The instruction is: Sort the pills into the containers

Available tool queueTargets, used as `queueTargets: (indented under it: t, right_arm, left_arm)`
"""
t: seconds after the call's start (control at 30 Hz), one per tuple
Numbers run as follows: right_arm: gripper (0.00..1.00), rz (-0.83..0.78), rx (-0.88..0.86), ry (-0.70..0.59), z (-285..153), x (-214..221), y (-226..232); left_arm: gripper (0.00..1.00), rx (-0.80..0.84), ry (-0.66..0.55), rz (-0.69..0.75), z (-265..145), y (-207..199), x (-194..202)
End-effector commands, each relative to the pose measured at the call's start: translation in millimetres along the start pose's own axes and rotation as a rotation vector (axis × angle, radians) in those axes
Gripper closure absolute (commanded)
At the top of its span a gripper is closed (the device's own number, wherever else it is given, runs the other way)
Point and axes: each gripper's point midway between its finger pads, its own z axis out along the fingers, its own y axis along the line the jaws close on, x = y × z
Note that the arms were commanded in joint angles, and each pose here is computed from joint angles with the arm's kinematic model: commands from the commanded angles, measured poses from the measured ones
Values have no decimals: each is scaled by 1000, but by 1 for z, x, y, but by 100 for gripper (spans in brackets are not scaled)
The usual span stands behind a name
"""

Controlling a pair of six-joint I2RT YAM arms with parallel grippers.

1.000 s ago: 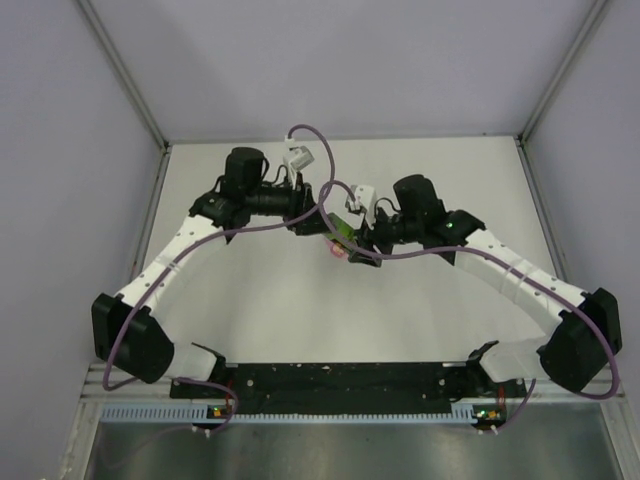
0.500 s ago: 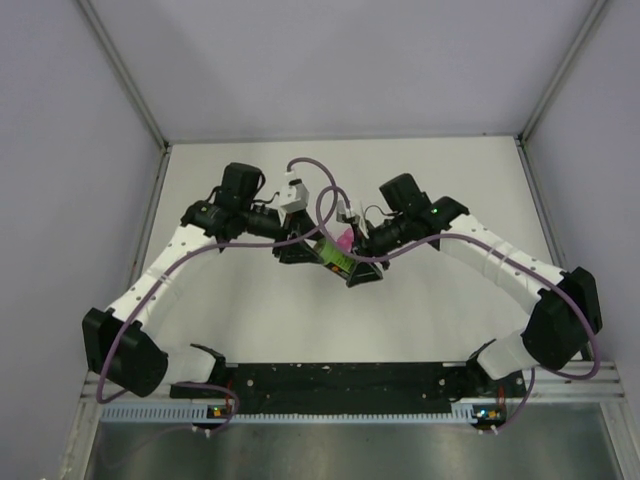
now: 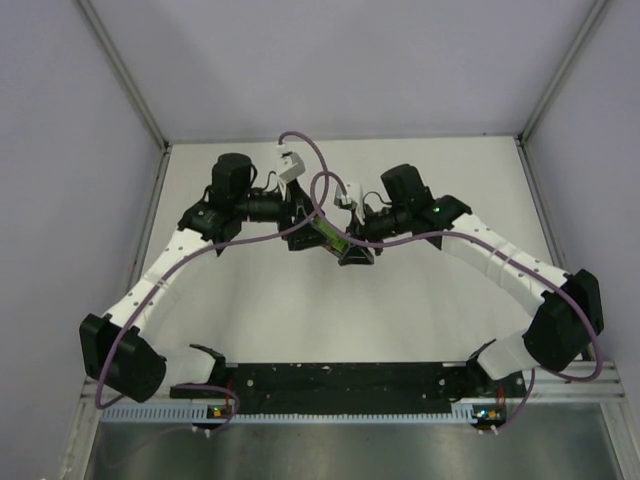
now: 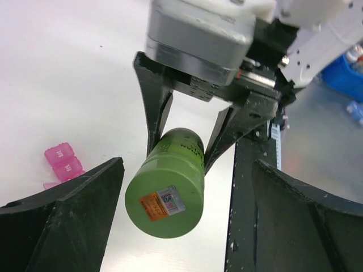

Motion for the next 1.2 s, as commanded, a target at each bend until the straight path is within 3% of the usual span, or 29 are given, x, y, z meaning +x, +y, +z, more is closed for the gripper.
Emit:
queueTargets:
  t: [0.0,0.33,0.43,0.57,1.17]
  right_arm:
    - [100,-82,168,-78,-13,-31,-18]
    - [100,-66,403,-108,-31,-50,-53]
    - [100,-62,428,-112,-35,-52,-56]
    - [100,-62,438,-113,-36,-52,-57]
    - [100,-50,416,-106,-29,-46,-56]
  left_arm:
    - [1,-139,-144,-105,-11,11,-45]
    - [1,-324,-163,-377,-12,46,-56]
    - [7,-351,-158,-427,-11,53,-54]
    - [15,-381,-133,-463,-9,60,-48]
    - [31,-336,-119,-495,6,66,-47]
